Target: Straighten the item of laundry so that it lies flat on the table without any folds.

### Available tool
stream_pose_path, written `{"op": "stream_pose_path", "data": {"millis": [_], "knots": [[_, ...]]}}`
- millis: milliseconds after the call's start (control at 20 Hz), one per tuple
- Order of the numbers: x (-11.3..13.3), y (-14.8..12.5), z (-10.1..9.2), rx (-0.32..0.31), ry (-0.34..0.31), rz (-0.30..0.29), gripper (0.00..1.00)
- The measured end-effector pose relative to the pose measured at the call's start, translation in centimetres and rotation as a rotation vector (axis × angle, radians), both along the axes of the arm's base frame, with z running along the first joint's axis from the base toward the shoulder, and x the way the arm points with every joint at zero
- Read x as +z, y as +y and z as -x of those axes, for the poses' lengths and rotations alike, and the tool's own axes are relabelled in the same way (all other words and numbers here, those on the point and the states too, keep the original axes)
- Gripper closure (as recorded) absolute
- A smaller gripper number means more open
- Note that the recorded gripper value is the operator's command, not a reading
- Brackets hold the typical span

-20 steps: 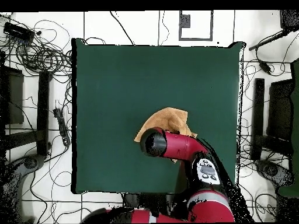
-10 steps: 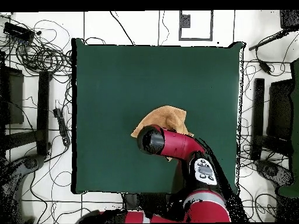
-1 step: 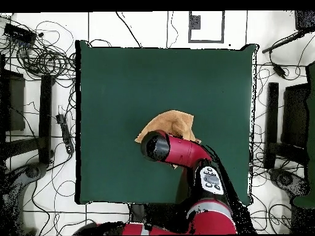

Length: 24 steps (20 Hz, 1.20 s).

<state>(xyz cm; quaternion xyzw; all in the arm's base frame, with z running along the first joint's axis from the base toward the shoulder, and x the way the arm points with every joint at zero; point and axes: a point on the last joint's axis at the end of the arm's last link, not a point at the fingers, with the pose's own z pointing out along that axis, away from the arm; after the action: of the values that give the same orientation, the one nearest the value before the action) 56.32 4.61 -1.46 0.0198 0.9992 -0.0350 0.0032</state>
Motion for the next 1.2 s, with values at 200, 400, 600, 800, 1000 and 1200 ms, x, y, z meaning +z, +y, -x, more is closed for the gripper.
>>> {"op": "stream_pose_path", "data": {"millis": [200, 400, 600, 800, 1000, 1200], "knots": [[0.0, 0.9, -0.2, -0.001, -0.008, 0.000, 1.00], [0.1, 1.9, -0.3, -0.007, -0.010, -0.003, 1.00], [0.1, 3.3, -0.5, -0.011, -0.012, -0.004, 1.00], [0.4, 4.2, -0.6, -0.017, -0.017, 0.004, 1.00], [0.5, 4.8, -0.7, -0.030, -0.019, 0.005, 1.00], [0.7, 5.6, -0.9, -0.056, -0.027, 0.013, 1.00]]}}
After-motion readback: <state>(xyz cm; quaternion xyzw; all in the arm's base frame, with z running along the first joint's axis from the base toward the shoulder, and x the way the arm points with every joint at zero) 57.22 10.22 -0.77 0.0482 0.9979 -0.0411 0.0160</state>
